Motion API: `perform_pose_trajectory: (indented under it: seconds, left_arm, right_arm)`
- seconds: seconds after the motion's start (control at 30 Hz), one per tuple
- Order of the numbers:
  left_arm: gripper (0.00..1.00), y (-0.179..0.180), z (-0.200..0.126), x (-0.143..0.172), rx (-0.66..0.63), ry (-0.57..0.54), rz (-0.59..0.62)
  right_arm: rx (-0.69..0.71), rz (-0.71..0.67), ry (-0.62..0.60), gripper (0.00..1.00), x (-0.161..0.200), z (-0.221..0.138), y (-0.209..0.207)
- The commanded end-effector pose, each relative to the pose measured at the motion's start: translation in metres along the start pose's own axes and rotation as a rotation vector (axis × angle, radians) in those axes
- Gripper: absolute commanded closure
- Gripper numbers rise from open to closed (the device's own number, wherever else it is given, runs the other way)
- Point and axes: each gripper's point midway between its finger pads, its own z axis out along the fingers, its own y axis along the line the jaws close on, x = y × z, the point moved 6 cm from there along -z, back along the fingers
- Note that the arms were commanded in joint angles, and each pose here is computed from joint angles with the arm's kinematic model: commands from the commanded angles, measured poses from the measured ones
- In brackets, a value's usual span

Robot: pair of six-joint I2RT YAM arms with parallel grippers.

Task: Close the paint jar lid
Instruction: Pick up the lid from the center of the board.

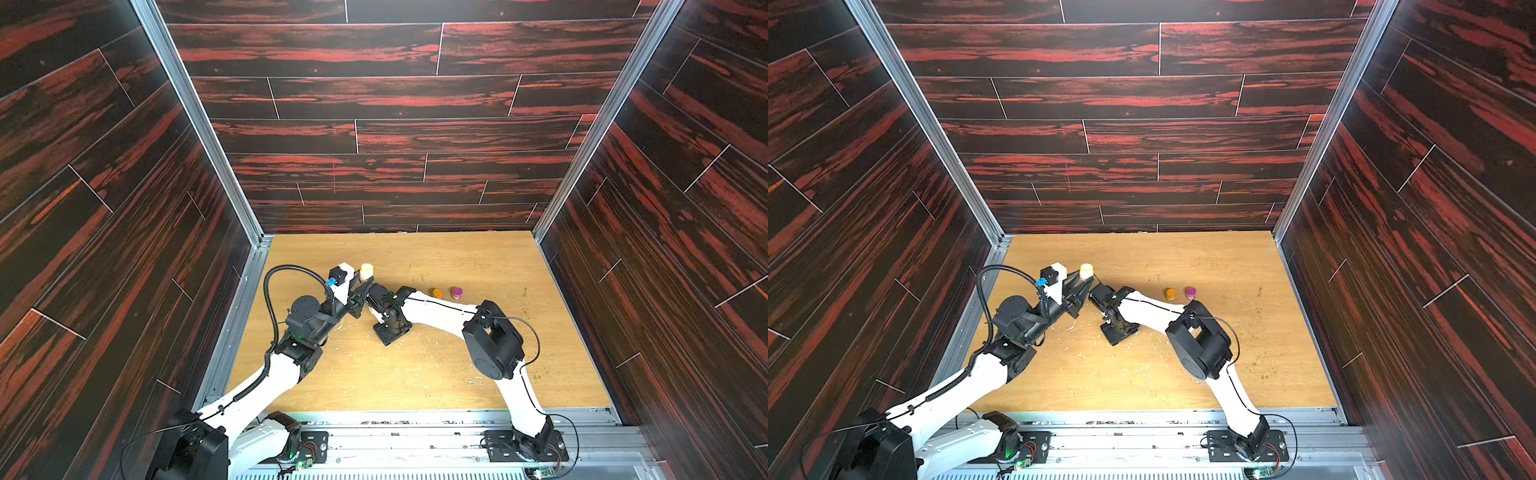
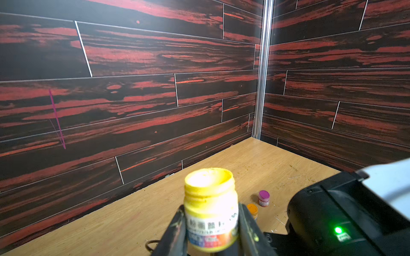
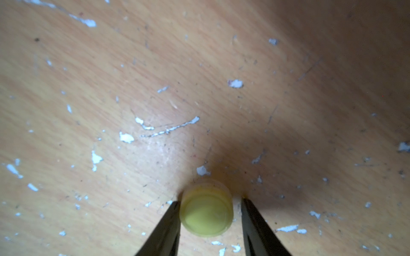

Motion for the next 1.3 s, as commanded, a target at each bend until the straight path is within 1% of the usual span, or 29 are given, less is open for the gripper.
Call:
perform_pose_trajectory:
  seconds: [0.0, 0.1, 0.33, 0.4, 0.5, 0.6, 0.77, 0.9, 1.03, 1.1, 1.27]
  left_arm:
    - [0.72, 0.002, -0.005, -0.008, -0.016, -0.029, 0.008]
    - [0.72, 0.002, -0.005, -0.007, -0.018, -0.025, 0.007]
    - [0.72, 0.002, -0.004, -0.006, -0.014, -0.022, 0.006]
    - [0.72, 0.002, -0.004, -0.006, -0.013, -0.023, 0.004]
    - [0.72, 0.002, -0.003, -0.006, -0.009, -0.025, 0.004]
    - [0.72, 0.001, -0.001, -0.007, 0.0, -0.027, 0.007]
    - [0.72, -0.002, 0.008, -0.006, 0.046, -0.023, 0.012]
    - [0.72, -0.006, 0.018, -0.008, 0.086, -0.033, 0.017]
    - [0.71, -0.02, 0.032, -0.004, 0.169, -0.013, 0.051]
    - [0.71, -0.031, 0.037, 0.0, 0.213, 0.009, 0.086]
    - [0.71, -0.057, 0.044, 0.011, 0.305, 0.062, 0.151]
  right_arm:
    - [0.015, -0.007, 0.031, 0.53, 0.004, 0.008, 0.002]
    - [0.011, -0.007, 0.029, 0.54, 0.002, 0.008, 0.002]
    - [0.009, -0.006, 0.033, 0.66, 0.003, 0.008, 0.002]
    - [0.013, -0.003, 0.031, 0.68, 0.004, 0.006, 0.001]
    - [0.025, 0.011, 0.017, 0.7, 0.004, -0.001, -0.007]
    - [-0.01, 0.06, -0.015, 0.71, 0.006, -0.017, -0.023]
    - [-0.144, 0.176, -0.109, 0.72, 0.014, -0.058, -0.061]
    - [-0.304, 0.246, -0.217, 0.72, 0.021, -0.1, -0.088]
    - [-0.467, 0.308, -0.33, 0.72, 0.027, -0.145, -0.117]
    - [-0.526, 0.324, -0.389, 0.72, 0.029, -0.167, -0.133]
    - [-0.575, 0.278, -0.493, 0.72, 0.031, -0.215, -0.153]
